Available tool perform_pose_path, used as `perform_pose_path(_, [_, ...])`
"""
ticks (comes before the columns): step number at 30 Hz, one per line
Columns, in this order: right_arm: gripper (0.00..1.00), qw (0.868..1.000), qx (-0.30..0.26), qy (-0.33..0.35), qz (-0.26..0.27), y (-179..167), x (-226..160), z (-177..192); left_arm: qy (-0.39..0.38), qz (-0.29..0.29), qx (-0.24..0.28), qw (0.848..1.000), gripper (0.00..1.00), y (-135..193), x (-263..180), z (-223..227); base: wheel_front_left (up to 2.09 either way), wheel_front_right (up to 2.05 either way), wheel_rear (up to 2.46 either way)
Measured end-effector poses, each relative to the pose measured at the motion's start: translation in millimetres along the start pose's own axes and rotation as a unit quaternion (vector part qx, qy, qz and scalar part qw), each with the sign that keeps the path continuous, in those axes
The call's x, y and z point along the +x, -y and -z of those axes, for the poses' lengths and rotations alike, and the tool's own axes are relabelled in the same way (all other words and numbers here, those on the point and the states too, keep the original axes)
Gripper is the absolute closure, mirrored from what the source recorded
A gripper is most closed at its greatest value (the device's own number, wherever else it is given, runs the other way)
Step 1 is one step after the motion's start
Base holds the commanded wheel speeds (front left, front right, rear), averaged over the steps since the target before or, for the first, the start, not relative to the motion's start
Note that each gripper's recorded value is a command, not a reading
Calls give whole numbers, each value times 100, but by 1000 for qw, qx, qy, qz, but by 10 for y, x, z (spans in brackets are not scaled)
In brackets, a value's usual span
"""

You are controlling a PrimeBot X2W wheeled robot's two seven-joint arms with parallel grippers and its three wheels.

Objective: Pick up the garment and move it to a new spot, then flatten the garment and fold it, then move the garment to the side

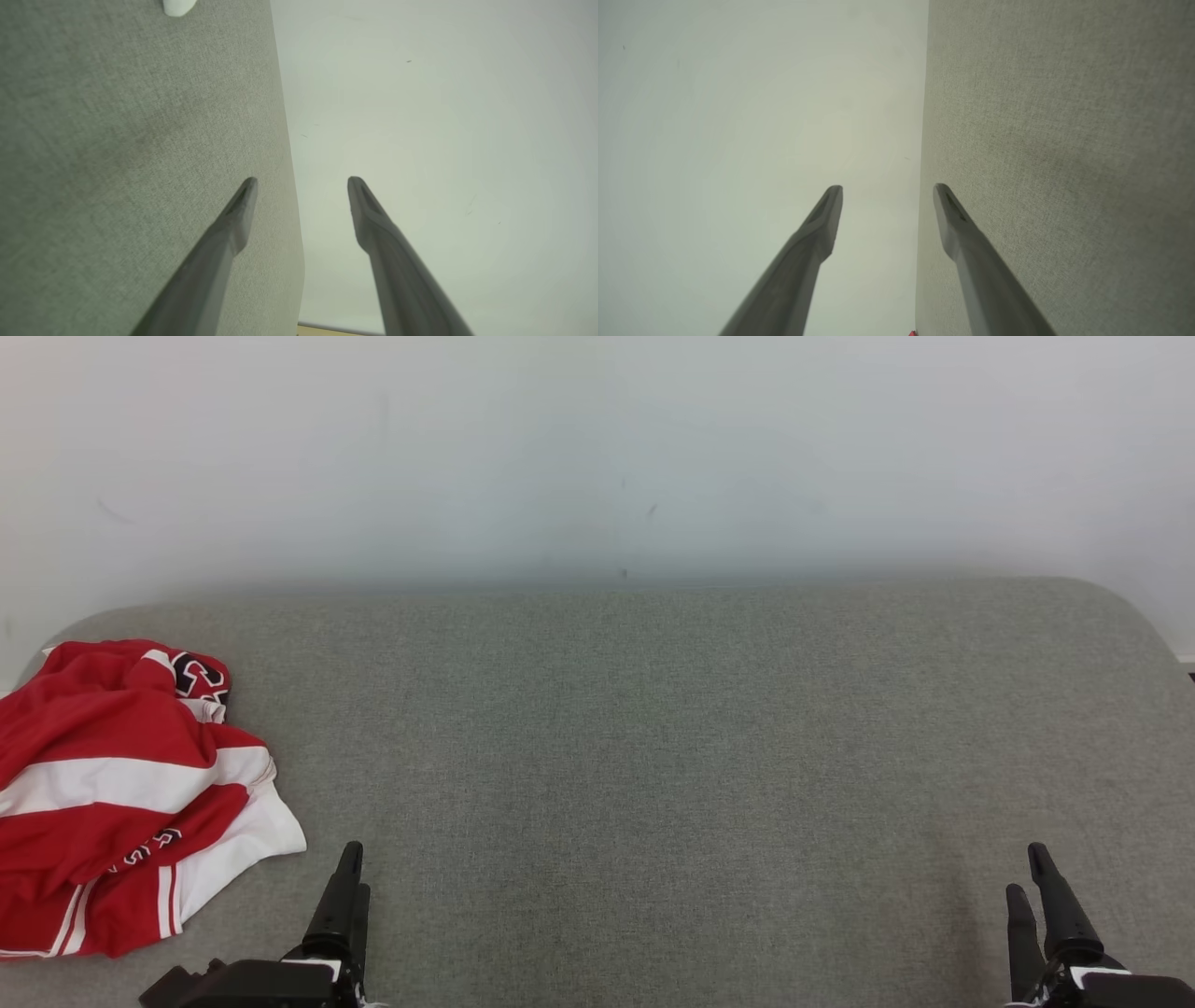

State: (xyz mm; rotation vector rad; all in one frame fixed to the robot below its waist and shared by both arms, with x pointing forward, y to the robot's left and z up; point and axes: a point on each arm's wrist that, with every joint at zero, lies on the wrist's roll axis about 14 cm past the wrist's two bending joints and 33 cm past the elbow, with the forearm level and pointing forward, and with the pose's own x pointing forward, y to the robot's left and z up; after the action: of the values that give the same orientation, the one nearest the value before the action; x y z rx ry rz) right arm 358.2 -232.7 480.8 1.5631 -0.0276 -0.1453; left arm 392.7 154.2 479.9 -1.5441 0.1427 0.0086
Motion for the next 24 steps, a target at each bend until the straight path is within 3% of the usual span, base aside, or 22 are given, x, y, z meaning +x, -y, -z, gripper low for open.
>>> perform_pose_path(9, [0, 999, -43, -9, 7, 38, -3, 109, 13, 1, 47, 999, 0, 12, -44, -53, 0, 0, 0])
perform_pose_path(24, [0, 980, -198, -36, 4, 40, 38, 337, 27, 12, 209, 977, 0, 110, -98, -73, 0, 0, 0])
